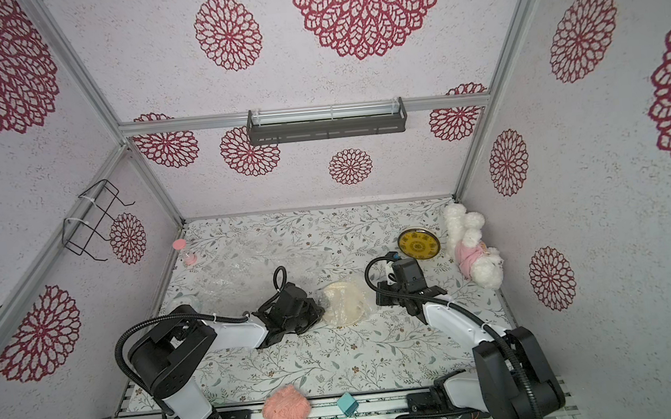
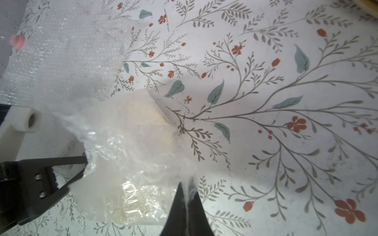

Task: Unpack dinner plates from bubble wrap
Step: Unwrap the bubble wrap at the center of the board.

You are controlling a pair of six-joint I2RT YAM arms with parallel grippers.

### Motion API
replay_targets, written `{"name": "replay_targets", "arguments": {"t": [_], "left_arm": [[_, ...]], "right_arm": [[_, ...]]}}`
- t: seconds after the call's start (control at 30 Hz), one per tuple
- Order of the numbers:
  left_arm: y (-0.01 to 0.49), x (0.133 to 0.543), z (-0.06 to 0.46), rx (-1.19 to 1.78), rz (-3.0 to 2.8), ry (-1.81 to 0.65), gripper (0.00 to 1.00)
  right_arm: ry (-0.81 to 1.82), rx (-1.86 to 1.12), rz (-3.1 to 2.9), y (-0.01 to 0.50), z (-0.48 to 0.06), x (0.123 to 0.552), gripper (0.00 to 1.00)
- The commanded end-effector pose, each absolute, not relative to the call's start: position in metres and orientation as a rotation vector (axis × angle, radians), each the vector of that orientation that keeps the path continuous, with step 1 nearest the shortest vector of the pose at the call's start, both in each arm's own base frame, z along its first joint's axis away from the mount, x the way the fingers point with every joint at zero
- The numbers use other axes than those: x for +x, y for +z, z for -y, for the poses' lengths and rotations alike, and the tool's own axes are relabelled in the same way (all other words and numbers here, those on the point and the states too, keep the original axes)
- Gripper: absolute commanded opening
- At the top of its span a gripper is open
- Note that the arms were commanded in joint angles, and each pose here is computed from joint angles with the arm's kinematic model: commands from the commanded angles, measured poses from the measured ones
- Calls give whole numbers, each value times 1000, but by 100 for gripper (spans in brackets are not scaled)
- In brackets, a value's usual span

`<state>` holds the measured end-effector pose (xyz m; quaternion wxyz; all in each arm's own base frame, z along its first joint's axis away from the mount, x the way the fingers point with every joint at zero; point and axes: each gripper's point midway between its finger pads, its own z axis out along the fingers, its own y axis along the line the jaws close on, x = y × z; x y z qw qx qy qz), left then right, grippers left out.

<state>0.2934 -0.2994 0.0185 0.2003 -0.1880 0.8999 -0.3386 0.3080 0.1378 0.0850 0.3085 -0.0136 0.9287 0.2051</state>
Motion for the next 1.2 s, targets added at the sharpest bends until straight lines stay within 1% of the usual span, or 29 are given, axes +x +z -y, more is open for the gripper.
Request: {"name": "replay_targets", "arguments": {"t": [0.0, 0.1, 0.2, 0.37, 0.5, 0.57, 0.63, 0.8, 0.87, 0.97, 1.1, 1.17], "left_arm": [[17, 286, 295, -493, -2544, -889, 1], [20, 287, 296, -483, -2542, -890, 1], [23, 289, 298, -459, -2543, -883, 2], [34, 293, 303, -402, -2546, -870, 5], [44, 297, 307, -361, -2540, -872, 12], [50, 300, 307, -343, -2533, -859, 17], [53, 303, 307, -322, -2530, -844, 26], [57, 312, 307, -310, -2519, -857, 36], [62, 313, 307, -293, -2511, -862, 39], [70, 315, 306, -263, -2509, -855, 47], [80, 314, 297, -242, -2505, -824, 65], [87, 313, 293, -231, -2498, -814, 72]], "right_arm": [[555, 28, -2428, 94, -128, 309, 10], [547, 73, -2433, 93, -118, 309, 15], [546, 104, -2435, 94, -109, 307, 24], [538, 120, -2416, 111, -101, 306, 34], [571, 96, -2387, 137, -104, 304, 42], [592, 89, -2375, 148, -107, 302, 45], [627, 88, -2356, 159, -110, 300, 47], [770, 89, -2313, 173, -128, 295, 50], [793, 78, -2315, 171, -138, 294, 51], [786, 31, -2342, 165, -153, 292, 52], [801, 25, -2341, 158, -163, 295, 54], [814, 26, -2347, 152, -166, 297, 55]]}}
